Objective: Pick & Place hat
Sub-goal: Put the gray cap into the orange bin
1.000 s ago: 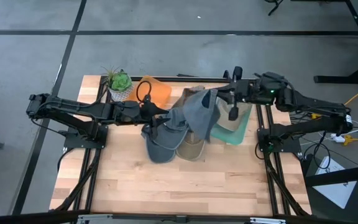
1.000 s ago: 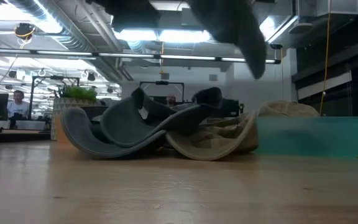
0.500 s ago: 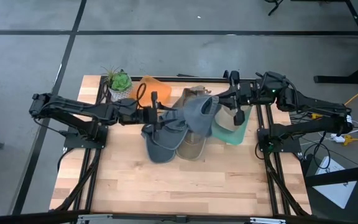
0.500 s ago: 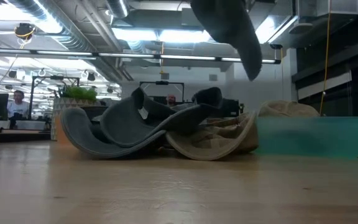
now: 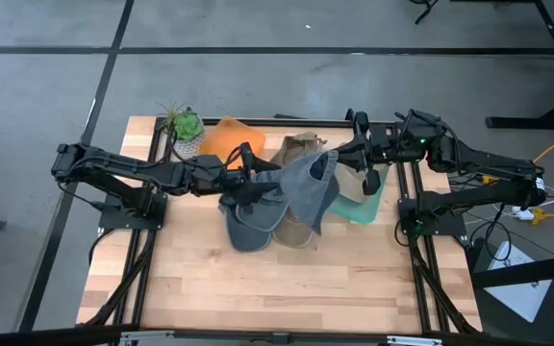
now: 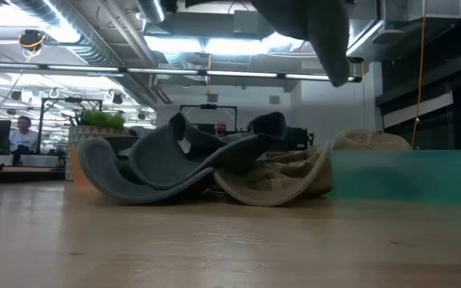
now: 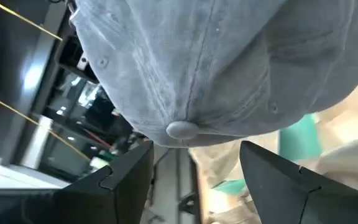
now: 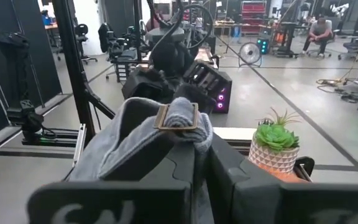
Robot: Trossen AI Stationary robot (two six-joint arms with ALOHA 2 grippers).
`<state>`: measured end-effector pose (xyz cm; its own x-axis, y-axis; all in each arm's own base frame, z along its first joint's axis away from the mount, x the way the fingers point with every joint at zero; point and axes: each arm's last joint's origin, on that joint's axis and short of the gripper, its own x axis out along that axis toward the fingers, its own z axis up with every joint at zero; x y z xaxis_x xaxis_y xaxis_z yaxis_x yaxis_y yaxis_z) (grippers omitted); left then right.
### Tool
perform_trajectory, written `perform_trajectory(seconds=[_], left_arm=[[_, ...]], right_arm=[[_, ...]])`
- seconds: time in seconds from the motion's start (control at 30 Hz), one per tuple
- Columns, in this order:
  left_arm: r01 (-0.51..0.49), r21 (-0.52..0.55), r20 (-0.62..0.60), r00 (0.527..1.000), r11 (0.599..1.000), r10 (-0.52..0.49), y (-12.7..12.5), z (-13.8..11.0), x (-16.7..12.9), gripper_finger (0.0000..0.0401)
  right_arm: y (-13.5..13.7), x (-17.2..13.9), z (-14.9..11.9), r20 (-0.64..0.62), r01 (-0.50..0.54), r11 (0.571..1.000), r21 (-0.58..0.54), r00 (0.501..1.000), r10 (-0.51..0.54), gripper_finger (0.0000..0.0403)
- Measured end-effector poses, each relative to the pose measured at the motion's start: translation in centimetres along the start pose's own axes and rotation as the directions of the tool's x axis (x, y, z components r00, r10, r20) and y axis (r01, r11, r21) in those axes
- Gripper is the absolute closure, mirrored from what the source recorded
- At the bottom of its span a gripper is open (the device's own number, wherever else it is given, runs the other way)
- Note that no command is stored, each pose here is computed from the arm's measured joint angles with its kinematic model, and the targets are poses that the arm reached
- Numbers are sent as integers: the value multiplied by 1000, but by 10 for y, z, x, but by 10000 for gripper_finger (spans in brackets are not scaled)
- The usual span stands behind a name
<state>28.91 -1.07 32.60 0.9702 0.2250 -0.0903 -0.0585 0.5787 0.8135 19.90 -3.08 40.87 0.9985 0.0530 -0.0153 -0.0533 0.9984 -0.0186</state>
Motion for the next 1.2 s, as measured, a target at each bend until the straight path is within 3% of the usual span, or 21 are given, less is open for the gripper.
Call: perform_trajectory(seconds=[0.23, 0.67, 0.97, 1.2], left_arm=[[-58, 105, 65, 997, 993, 51, 7, 4, 0, 167], [44, 183, 105, 992, 982, -64, -8, -2, 13, 169], [22, 229, 133, 990, 973, -53, -11, 3, 15, 169], [-19, 214, 195, 981, 977, -23, -8, 9, 14, 220]], right_arm=[[-1, 6, -4, -19, 0, 1000, 28, 1000, 1, 382], [-4, 23, -7, -1, -51, 994, 101, 999, 51, 382], [-4, 23, -8, -3, -52, 987, 152, 999, 53, 382], [-5, 28, -10, -14, -49, 979, 199, 998, 53, 382]])
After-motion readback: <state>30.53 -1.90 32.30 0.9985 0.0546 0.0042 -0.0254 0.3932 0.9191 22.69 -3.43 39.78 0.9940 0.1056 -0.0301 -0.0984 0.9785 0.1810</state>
